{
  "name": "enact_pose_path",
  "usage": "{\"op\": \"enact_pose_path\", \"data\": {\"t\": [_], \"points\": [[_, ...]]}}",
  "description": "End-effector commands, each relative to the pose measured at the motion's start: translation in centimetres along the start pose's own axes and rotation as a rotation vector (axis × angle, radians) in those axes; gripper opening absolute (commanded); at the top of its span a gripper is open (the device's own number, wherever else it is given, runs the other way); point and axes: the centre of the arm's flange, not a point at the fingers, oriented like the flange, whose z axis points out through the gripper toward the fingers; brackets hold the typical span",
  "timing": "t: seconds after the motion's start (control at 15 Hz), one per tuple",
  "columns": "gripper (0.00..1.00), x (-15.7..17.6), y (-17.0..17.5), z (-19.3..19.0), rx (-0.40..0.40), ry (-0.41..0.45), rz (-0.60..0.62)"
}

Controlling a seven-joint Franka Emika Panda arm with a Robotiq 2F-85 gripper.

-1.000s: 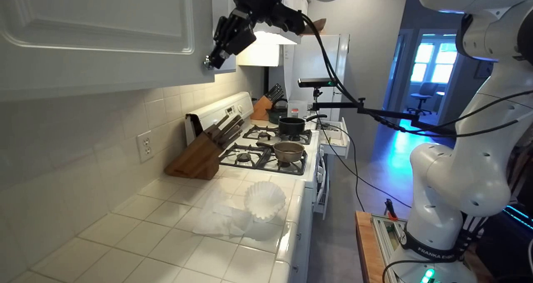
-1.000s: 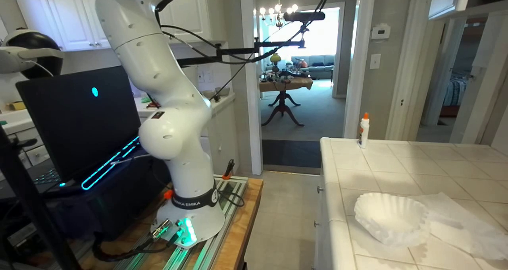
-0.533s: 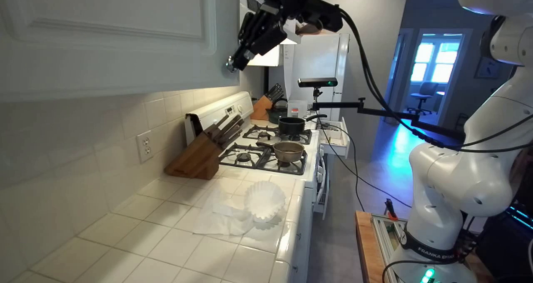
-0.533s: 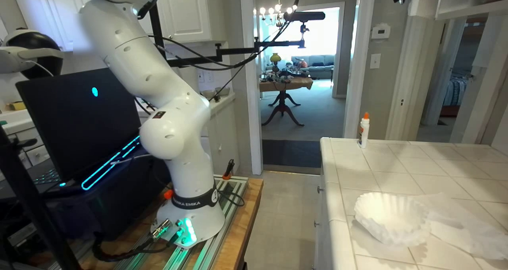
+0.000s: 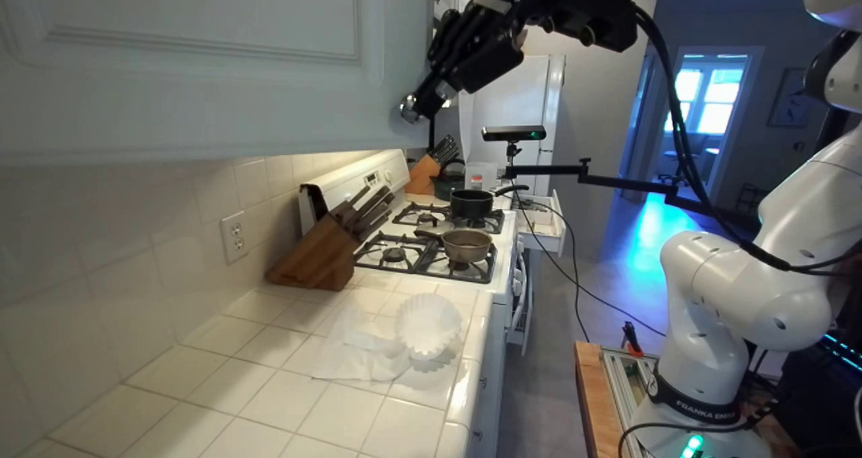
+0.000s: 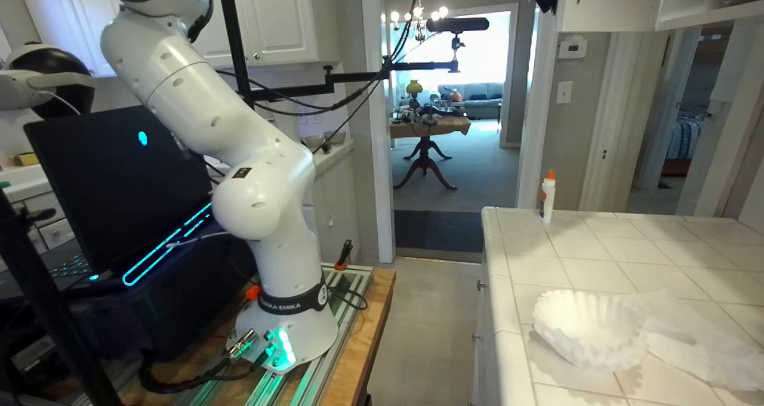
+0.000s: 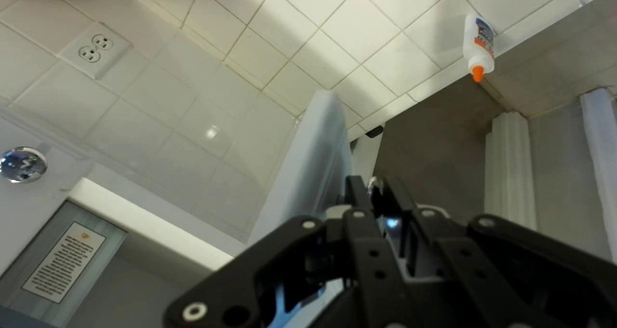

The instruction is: Open the top left cabinet door

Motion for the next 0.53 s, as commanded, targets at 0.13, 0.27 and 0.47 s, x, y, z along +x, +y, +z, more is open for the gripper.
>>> {"op": "enact_pose_path", "data": {"t": [0.13, 0.27, 0.47], "points": [[0.43, 2.5, -7.4, -0.1, 0.031, 0.032, -0.067], [0.57, 2.5, -8.8, -0.9, 0.029, 0.027, -0.096], [0.78, 2.5, -10.5, -2.3, 0.009, 0.01, -0.153]]}}
